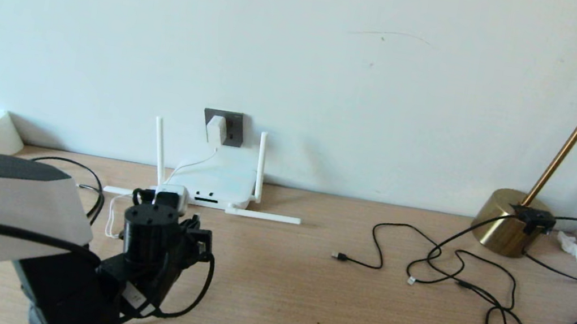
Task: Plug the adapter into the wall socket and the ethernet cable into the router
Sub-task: Align cable and router interface
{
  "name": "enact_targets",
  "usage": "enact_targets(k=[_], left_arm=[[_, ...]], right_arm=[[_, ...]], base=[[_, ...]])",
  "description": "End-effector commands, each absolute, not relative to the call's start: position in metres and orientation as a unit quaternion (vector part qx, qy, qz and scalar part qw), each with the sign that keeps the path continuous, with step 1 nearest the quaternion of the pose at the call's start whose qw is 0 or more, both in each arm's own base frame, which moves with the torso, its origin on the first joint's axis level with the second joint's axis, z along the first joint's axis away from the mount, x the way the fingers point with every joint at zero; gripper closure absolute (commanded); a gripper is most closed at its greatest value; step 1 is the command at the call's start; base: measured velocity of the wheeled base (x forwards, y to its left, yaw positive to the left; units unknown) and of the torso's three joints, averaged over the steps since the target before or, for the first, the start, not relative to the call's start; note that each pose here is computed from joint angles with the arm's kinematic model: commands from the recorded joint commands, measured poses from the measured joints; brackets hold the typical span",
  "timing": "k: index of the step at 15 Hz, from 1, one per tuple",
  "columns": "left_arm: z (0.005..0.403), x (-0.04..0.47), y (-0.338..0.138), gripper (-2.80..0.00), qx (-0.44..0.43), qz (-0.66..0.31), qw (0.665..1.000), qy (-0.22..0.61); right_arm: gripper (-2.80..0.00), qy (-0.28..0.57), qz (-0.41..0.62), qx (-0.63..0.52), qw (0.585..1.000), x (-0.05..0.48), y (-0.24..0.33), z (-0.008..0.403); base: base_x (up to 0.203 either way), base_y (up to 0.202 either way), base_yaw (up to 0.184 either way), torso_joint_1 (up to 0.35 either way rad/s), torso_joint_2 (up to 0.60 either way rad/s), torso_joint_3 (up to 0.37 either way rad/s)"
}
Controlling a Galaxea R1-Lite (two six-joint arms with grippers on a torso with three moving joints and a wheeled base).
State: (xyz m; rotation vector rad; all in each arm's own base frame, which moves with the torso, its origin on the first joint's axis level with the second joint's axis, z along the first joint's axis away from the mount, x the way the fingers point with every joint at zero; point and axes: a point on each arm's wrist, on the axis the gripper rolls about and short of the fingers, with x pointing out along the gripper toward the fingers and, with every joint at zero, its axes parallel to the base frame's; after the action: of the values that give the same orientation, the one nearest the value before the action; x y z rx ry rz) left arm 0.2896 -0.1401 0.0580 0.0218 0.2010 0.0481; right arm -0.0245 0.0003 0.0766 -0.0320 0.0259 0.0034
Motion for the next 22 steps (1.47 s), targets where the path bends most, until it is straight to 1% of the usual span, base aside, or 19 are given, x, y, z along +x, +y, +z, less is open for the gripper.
enact_targets(k=[1,10,22], left_arm=[[0.057,0.292,-0.138,0.0,0.009,0.029,0.995,0.098],[0.058,0.298,-0.121,0.0,0.004,0.018,0.994,0.104],[0.06,0.303,-0.121,0.0,0.0,0.001,0.995,0.098]], right_arm=[[-2.8,0.014,0.002,-0.016,1.0,-0.024,0.0,0.077],[-2.8,0.014,0.002,-0.016,1.0,-0.024,0.0,0.077],[-2.8,0.014,0.002,-0.016,1.0,-0.024,0.0,0.077]], base=[[0.0,0.0,0.0,0.0,0.0,0.0],[0.0,0.0,0.0,0.0,0.0,0.0],[0.0,0.0,0.0,0.0,0.0,0.0]])
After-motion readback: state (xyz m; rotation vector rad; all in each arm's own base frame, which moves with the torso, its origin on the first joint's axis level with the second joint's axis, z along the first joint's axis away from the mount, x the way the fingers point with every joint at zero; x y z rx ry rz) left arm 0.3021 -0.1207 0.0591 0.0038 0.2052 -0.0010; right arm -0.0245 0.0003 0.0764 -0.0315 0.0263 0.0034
